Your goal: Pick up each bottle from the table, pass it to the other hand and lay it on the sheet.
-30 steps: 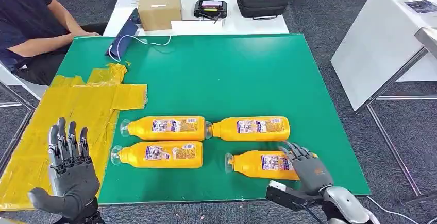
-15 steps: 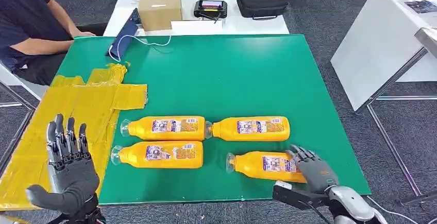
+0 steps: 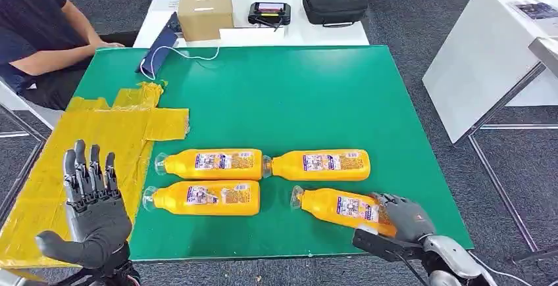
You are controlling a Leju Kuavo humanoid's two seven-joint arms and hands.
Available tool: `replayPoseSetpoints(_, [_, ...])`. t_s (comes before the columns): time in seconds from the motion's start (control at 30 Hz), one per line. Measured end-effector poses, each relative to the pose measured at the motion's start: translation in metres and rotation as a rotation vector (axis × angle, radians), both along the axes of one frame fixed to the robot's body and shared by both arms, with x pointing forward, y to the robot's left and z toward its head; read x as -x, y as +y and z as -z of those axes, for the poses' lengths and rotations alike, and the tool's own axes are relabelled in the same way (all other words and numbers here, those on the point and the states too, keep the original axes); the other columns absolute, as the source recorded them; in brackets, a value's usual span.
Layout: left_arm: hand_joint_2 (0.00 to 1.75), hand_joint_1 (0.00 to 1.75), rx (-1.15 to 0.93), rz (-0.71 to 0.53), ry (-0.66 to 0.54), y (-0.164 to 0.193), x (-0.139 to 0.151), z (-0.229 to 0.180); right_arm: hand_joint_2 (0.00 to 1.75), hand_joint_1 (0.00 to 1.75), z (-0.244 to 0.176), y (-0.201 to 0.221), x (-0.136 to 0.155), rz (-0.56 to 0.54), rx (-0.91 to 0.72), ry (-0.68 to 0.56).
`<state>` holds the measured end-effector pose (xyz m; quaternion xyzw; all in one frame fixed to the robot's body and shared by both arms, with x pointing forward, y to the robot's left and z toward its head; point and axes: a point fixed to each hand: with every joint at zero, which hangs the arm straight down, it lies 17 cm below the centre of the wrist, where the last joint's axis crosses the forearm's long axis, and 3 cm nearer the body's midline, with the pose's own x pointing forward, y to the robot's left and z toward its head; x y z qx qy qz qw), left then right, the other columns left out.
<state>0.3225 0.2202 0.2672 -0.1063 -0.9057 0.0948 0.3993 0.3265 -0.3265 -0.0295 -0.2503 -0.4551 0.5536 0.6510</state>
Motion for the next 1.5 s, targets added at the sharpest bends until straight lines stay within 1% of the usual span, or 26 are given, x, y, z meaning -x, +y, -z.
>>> replayPoseSetpoints(0.03, [0.00,0.00,0.001,0.001,0.003,0.000,0.000,0.001,1.75,1.75,0.002,0.001,0.005,0.007,-0.039,0.017])
replayPoseSetpoints(0.13, [0.00,0.00,0.002,-0.028,0.045,0.003,-0.006,0.013,1.75,1.75,-0.004,0.011,0.026,0.067,-0.322,0.088])
replayPoseSetpoints(0.2, [0.00,0.00,-0.008,-0.036,0.075,0.002,-0.009,0.021,1.75,1.75,-0.007,0.014,0.040,0.087,-0.399,0.113])
replayPoseSetpoints(0.33, [0.00,0.00,-0.014,-0.040,0.100,0.001,-0.013,0.028,1.75,1.75,-0.012,0.014,0.053,0.094,-0.429,0.124])
replayPoseSetpoints(0.37, [0.00,0.00,-0.017,-0.048,0.126,0.002,-0.016,0.032,1.75,1.75,-0.015,0.016,0.056,0.101,-0.470,0.128])
replayPoseSetpoints(0.43, [0.00,0.00,-0.008,-0.064,0.184,0.006,-0.023,0.044,1.75,1.75,-0.031,0.030,0.061,0.094,-0.624,0.122])
replayPoseSetpoints(0.47, [0.00,0.00,0.008,-0.066,0.204,0.008,-0.026,0.048,1.75,1.75,-0.044,0.041,0.066,0.071,-0.712,0.118])
replayPoseSetpoints(0.5, [1.75,0.00,0.025,-0.071,0.226,0.011,-0.028,0.053,1.75,1.75,-0.061,0.053,0.068,0.039,-0.808,0.103])
replayPoseSetpoints(0.57, [1.75,0.00,0.041,-0.090,0.262,0.016,-0.032,0.060,1.75,1.75,-0.100,0.071,0.061,-0.028,-0.940,0.043])
replayPoseSetpoints(0.67, [1.75,0.00,0.104,-0.084,0.297,0.021,-0.034,0.066,1.75,1.75,-0.152,0.093,0.039,-0.110,-1.034,-0.061])
replayPoseSetpoints(0.77, [1.75,0.00,0.150,-0.036,0.315,0.017,-0.035,0.068,1.75,1.75,-0.192,0.107,0.009,-0.160,-1.074,-0.157])
replayPoseSetpoints(0.9, [1.75,0.00,0.158,-0.018,0.333,0.011,-0.036,0.066,1.75,1.75,-0.228,0.129,-0.030,-0.188,-1.054,-0.255])
replayPoseSetpoints(1.07, [1.75,0.00,0.160,-0.011,0.329,0.008,-0.035,0.062,1.75,1.75,-0.250,0.150,-0.046,-0.214,-1.082,-0.304])
replayPoseSetpoints(1.2, [1.75,0.00,0.167,0.024,0.344,0.000,-0.036,0.063,1.75,1.75,-0.257,0.172,-0.062,-0.228,-1.064,-0.320])
replayPoseSetpoints(1.37, [1.75,0.00,0.143,0.083,0.308,-0.019,-0.034,0.051,1.75,1.75,-0.255,0.217,-0.082,-0.247,-1.060,-0.278])
replayPoseSetpoints(1.5, [1.75,0.00,0.140,0.116,0.274,-0.029,-0.033,0.040,1.75,1.75,-0.243,0.248,-0.083,-0.277,-1.059,-0.219])
